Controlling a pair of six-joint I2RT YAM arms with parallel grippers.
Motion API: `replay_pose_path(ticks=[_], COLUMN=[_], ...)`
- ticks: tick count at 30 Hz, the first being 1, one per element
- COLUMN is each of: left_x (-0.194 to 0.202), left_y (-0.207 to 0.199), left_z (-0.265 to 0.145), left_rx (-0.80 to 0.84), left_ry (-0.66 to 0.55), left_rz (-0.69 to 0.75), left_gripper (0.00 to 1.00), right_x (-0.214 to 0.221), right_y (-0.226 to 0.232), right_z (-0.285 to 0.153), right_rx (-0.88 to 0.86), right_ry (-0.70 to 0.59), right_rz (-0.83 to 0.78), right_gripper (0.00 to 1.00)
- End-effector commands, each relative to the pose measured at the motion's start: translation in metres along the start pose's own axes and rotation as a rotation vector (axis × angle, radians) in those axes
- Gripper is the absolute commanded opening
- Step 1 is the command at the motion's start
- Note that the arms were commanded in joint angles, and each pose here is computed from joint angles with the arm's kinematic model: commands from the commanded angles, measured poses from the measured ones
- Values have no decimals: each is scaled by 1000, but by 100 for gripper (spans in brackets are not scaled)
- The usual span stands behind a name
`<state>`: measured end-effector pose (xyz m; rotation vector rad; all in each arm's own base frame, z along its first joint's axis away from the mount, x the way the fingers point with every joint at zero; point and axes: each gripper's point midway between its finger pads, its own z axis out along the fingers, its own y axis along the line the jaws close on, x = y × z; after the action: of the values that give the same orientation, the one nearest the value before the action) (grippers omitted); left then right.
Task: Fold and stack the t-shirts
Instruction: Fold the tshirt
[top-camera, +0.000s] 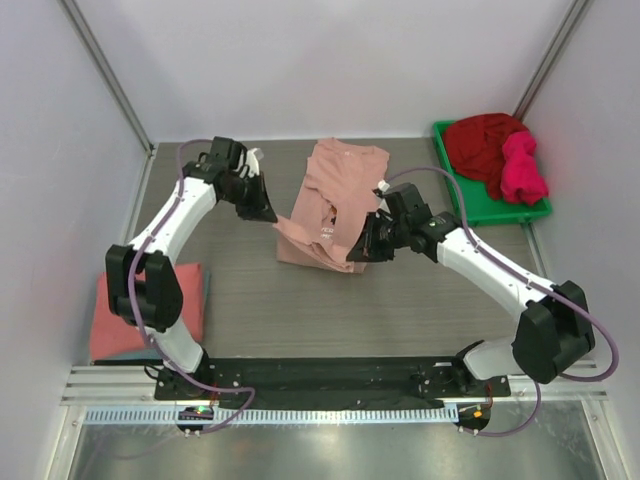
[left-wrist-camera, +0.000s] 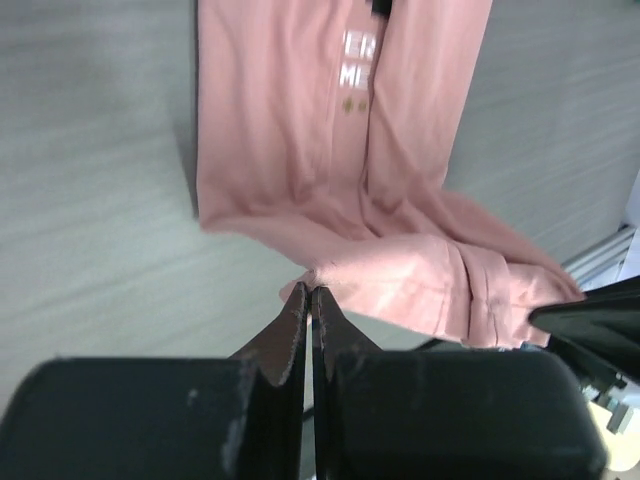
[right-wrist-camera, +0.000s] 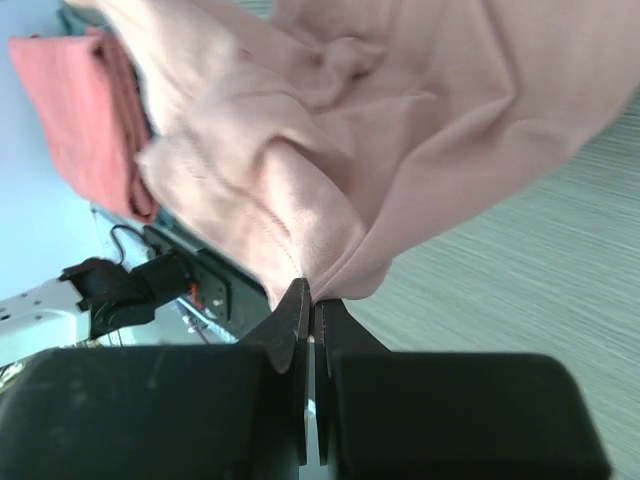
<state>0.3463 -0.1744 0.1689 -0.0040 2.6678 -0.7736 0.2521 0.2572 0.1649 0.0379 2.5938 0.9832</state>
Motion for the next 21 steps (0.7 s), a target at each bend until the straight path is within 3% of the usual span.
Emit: replay_pose_path(ticks=[1, 7, 21], left_x=[-27, -47, -114], left_y=[-3, 0, 7], left_z=[16, 37, 100], left_rx=[16, 23, 32], left_ry=[-27, -20, -68], left_rz=[32, 44, 96], left_gripper=[0, 0, 0], right_x=[1, -27, -121], right_y=[-24, -53, -95], right_z=[6, 21, 54], right_rx=[34, 21, 28], right_ry=[22, -43, -184], right_rz=[16, 87, 66], right_gripper=[1, 2, 2])
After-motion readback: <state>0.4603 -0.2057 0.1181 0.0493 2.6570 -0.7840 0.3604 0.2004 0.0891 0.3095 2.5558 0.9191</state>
